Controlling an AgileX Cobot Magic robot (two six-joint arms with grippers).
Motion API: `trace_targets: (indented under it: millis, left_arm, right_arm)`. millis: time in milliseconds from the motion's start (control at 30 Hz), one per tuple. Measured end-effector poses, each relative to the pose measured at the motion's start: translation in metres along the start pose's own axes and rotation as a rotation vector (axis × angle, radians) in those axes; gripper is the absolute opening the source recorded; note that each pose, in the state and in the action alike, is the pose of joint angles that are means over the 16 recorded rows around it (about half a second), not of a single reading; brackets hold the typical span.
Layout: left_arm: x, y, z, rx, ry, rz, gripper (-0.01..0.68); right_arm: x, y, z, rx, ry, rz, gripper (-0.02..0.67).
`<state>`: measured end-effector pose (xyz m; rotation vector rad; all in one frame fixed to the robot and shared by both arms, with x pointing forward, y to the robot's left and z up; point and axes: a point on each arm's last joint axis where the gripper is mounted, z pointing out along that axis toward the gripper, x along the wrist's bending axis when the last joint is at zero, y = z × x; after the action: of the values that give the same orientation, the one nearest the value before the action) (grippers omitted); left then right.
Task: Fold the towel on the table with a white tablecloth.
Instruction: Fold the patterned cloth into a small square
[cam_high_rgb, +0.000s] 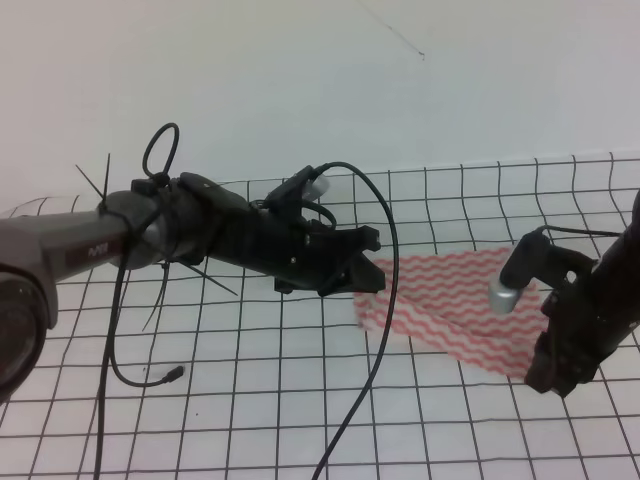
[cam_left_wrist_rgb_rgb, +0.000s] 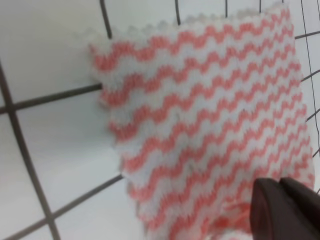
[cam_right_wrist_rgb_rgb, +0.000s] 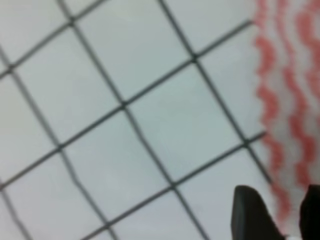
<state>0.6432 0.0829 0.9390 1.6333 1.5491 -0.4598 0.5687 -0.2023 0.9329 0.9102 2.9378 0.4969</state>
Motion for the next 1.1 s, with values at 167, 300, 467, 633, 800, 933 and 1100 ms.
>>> trace_targets:
  millis: [167,300,467,633,800,933,1100]
  left_arm:
    - [0.000,0.000,0.000,0.001,-0.001,0.000,-0.001]
    - [0.000,0.000,0.000,0.003,-0.003,0.001,-0.001]
    - [0.000,0.000,0.000,0.003,-0.004,0.002,-0.001]
    - [0.000,0.000,0.000,0.004,-0.005,0.004,-0.001]
    - [0.000,0.000,0.000,0.005,-0.005,0.006,-0.001]
    - [-0.001,0.000,0.000,0.005,-0.006,0.008,-0.001]
    - [-0.001,0.000,0.000,0.003,-0.011,0.007,0.000]
  right_arm:
    - [0.001,-0.002,0.006,0.042,0.005,-0.006,0.224]
    - [-0.001,-0.004,0.012,0.058,-0.002,0.013,0.218]
    - [-0.003,-0.005,0.018,0.071,-0.006,0.037,0.186]
    - [-0.005,-0.005,0.021,0.071,-0.019,0.065,0.127]
    - [-0.008,-0.004,0.020,0.058,-0.041,0.083,0.062]
    - [-0.010,-0.002,0.018,0.036,-0.070,0.092,0.020]
    - [-0.012,0.002,0.012,0.001,-0.109,0.098,0.008]
